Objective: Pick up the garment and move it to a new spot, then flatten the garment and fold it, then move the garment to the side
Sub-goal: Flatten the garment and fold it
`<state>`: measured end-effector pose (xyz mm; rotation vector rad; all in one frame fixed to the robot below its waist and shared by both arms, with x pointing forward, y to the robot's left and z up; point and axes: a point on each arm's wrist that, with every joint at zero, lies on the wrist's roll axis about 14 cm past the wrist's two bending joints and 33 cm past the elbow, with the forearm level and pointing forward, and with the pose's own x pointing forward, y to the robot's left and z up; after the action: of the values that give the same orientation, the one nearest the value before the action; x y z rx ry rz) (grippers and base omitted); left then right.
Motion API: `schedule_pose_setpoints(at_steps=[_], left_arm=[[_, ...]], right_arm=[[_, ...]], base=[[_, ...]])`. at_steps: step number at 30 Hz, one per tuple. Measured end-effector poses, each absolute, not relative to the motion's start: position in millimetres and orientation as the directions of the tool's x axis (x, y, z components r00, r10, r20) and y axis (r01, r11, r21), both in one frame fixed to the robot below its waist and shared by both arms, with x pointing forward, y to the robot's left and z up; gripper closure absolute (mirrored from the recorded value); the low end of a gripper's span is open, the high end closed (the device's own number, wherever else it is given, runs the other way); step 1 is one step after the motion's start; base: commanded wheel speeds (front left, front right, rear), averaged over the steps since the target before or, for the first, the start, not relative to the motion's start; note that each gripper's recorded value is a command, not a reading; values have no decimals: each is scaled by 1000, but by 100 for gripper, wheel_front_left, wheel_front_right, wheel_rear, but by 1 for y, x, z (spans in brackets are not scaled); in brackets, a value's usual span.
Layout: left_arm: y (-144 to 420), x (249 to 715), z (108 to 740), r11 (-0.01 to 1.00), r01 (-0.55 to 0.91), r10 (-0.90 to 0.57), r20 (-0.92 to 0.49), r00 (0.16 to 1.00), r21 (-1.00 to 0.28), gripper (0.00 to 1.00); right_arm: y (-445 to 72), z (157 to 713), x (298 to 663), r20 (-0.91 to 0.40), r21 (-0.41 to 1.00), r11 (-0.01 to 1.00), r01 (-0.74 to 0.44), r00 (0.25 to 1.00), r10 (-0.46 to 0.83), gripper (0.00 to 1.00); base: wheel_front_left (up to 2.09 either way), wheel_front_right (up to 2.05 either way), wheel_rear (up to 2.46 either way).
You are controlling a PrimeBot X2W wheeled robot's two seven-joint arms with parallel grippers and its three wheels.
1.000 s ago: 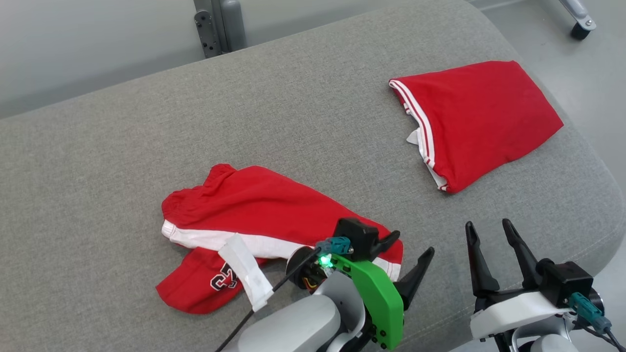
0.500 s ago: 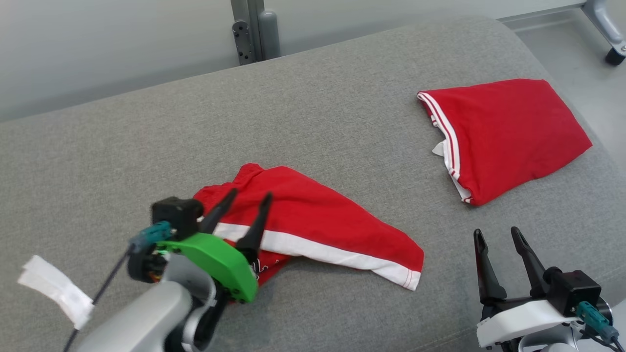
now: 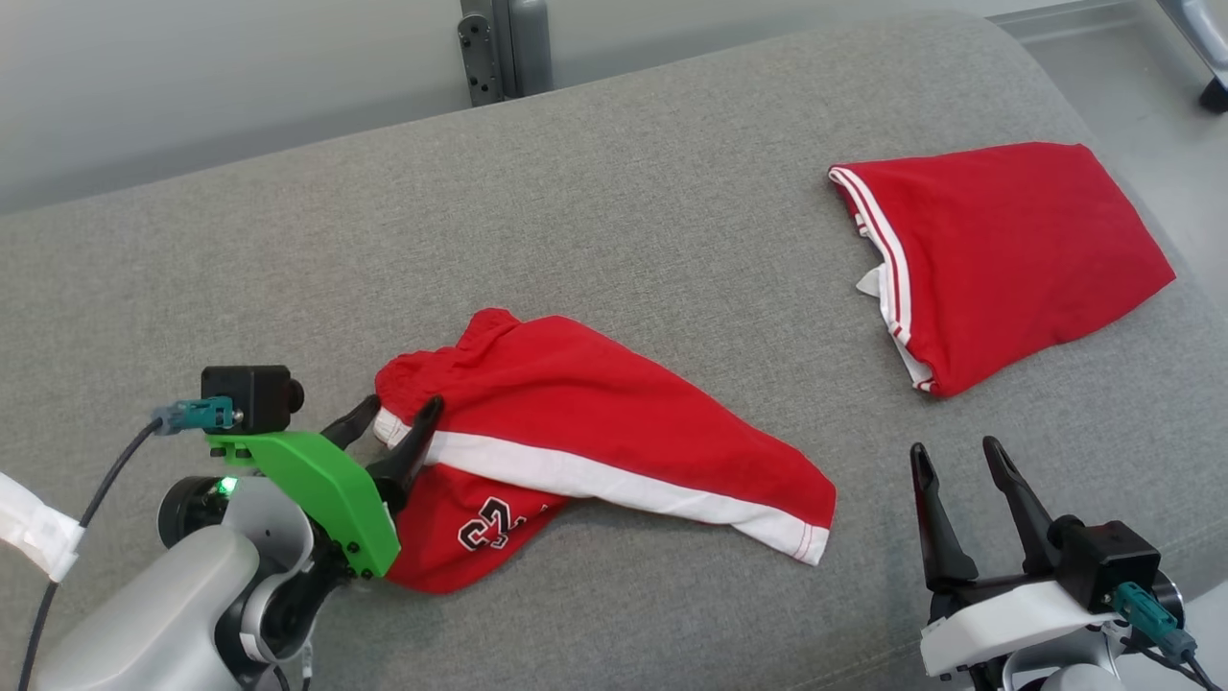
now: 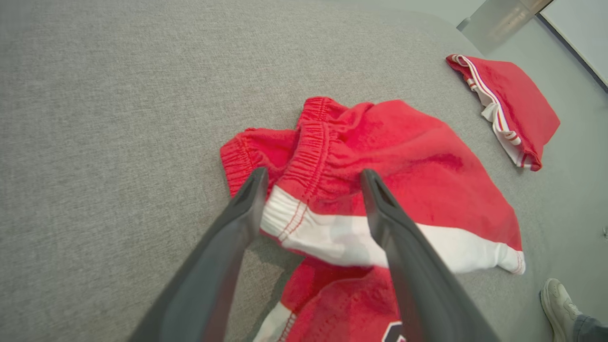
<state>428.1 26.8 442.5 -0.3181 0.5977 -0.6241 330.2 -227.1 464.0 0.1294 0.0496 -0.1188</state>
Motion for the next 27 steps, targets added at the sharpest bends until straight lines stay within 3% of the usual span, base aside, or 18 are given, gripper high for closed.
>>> schedule_pose_setpoints(at_steps=[6,7,8,13,19,27], left_arm=[[31,428,422,767,466,-641,-497,584,-442,0],[28,426,421,760,466,-649,-501,572,-453,58],[27,425,419,757,466,-653,-506,563,-459,100],[16,415,424,712,494,-702,-494,513,-499,100],[9,418,459,693,516,-715,-386,583,-503,100],[19,361,481,673,465,-709,-322,627,-575,100]], right_arm=[[-231,462,330,-67,117,984,134,990,-127,0],[-232,461,330,-68,116,984,138,989,-131,0],[-234,461,329,-69,115,983,142,988,-135,0],[-236,461,329,-70,112,982,150,987,-143,0],[-234,463,331,-61,115,984,139,989,-133,0],[-231,457,330,-78,118,984,133,989,-125,0]], base=[[0,0,0],[0,0,0],[0,0,0],[0,0,0],[0,0,0],[0,0,0]])
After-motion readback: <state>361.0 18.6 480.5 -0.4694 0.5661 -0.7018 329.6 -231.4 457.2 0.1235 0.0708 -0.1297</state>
